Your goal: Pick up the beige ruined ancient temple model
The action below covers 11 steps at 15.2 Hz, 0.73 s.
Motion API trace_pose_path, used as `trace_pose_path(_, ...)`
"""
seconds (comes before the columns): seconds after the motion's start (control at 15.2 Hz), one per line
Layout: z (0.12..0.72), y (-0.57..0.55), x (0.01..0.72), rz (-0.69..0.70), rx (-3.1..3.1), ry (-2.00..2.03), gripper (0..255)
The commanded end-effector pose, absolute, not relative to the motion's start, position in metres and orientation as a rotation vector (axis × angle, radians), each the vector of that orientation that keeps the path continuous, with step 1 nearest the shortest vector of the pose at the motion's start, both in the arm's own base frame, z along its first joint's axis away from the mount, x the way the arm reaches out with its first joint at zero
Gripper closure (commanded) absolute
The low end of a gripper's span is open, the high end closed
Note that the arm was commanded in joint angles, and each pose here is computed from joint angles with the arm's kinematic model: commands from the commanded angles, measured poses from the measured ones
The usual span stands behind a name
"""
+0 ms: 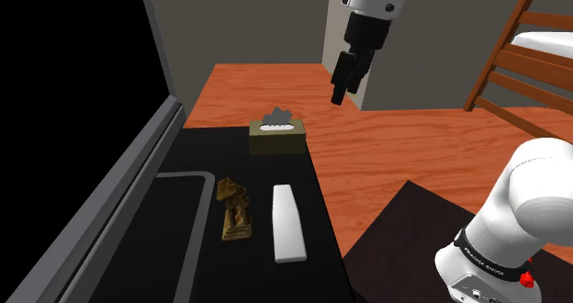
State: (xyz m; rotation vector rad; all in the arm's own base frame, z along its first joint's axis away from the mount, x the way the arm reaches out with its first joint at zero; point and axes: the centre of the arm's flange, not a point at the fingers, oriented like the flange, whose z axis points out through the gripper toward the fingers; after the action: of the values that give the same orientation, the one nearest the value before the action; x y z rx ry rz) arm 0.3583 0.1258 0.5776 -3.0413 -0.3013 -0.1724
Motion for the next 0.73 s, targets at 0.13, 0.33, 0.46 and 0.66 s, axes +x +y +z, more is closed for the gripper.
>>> trace_pose_path(0.13, 0.558, 0.172, 0.370, -0.165, -3.035, -0.339, 0)
trace_pose_path(0.33, 0.544, 0.208, 0.381, -0.159, -3.031, -0.368, 0)
trace_pose_path(0.46, 0.534, 0.231, 0.388, -0.155, -3.028, -0.387, 0)
trace_pose_path(0.66, 0.520, 0.267, 0.397, -0.149, -3.023, -0.415, 0)
